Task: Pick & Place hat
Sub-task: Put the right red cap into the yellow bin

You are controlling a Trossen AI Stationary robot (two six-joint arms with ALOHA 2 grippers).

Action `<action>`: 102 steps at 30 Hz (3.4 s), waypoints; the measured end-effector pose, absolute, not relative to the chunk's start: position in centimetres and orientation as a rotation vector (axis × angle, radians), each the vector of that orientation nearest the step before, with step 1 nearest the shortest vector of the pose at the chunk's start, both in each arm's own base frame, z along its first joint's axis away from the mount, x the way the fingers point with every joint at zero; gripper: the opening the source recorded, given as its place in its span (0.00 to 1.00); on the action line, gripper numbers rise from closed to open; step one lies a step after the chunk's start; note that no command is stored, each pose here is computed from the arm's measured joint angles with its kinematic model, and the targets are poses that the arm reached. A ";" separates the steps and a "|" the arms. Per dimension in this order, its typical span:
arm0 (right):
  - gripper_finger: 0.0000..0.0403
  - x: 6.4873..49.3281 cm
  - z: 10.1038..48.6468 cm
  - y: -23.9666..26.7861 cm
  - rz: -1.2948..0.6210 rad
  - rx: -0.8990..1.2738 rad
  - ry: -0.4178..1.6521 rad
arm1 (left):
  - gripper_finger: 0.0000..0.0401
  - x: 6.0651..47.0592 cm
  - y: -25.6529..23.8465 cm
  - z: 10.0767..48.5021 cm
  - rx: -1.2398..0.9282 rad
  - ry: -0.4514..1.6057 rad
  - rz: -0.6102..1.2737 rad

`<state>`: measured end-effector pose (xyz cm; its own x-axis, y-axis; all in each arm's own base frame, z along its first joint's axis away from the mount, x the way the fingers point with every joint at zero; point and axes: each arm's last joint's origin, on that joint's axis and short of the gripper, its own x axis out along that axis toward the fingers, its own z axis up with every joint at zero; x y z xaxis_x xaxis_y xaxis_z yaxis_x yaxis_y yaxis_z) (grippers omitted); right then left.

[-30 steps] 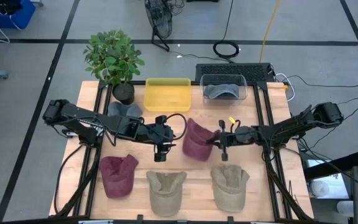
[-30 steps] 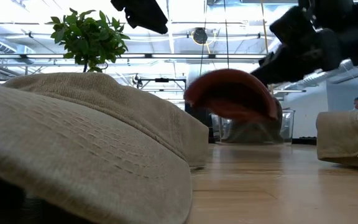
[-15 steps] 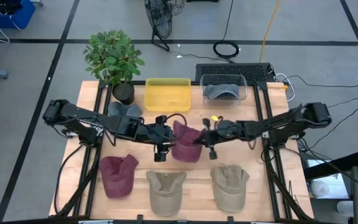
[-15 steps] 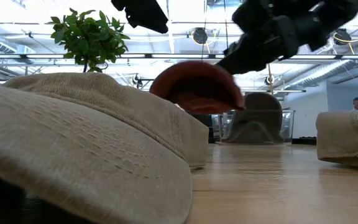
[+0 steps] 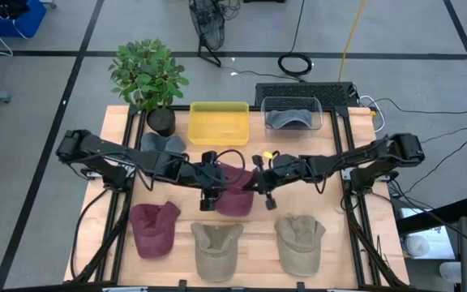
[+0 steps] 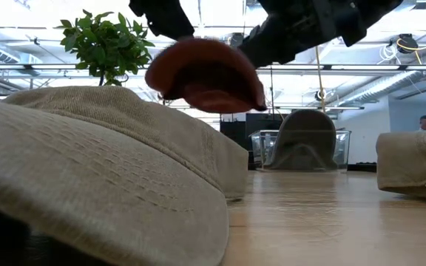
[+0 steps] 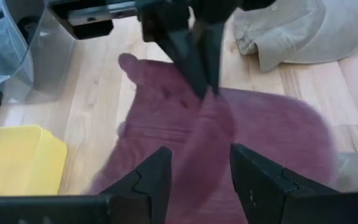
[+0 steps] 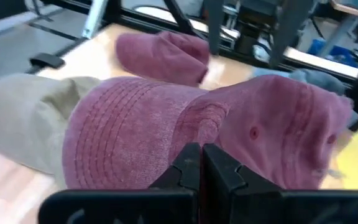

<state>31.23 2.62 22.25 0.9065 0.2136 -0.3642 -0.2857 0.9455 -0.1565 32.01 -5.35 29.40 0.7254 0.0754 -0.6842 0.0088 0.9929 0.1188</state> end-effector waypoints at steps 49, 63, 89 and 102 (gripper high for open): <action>0.00 31.1 21.6 3.3 0.199 -0.232 0.414 | 0.46 34.8 -4.2 26.6 0.029 0.784 -0.100; 0.00 31.1 21.7 3.5 0.201 -0.238 0.404 | 0.61 35.9 -2.7 24.9 0.004 0.824 -0.032; 0.01 31.0 21.4 3.0 0.192 -0.229 0.432 | 0.02 35.8 -3.1 25.0 -0.002 0.815 -0.145; 0.12 31.1 21.6 3.1 0.188 -0.227 0.415 | 0.04 35.5 -2.3 24.7 0.043 0.869 -0.082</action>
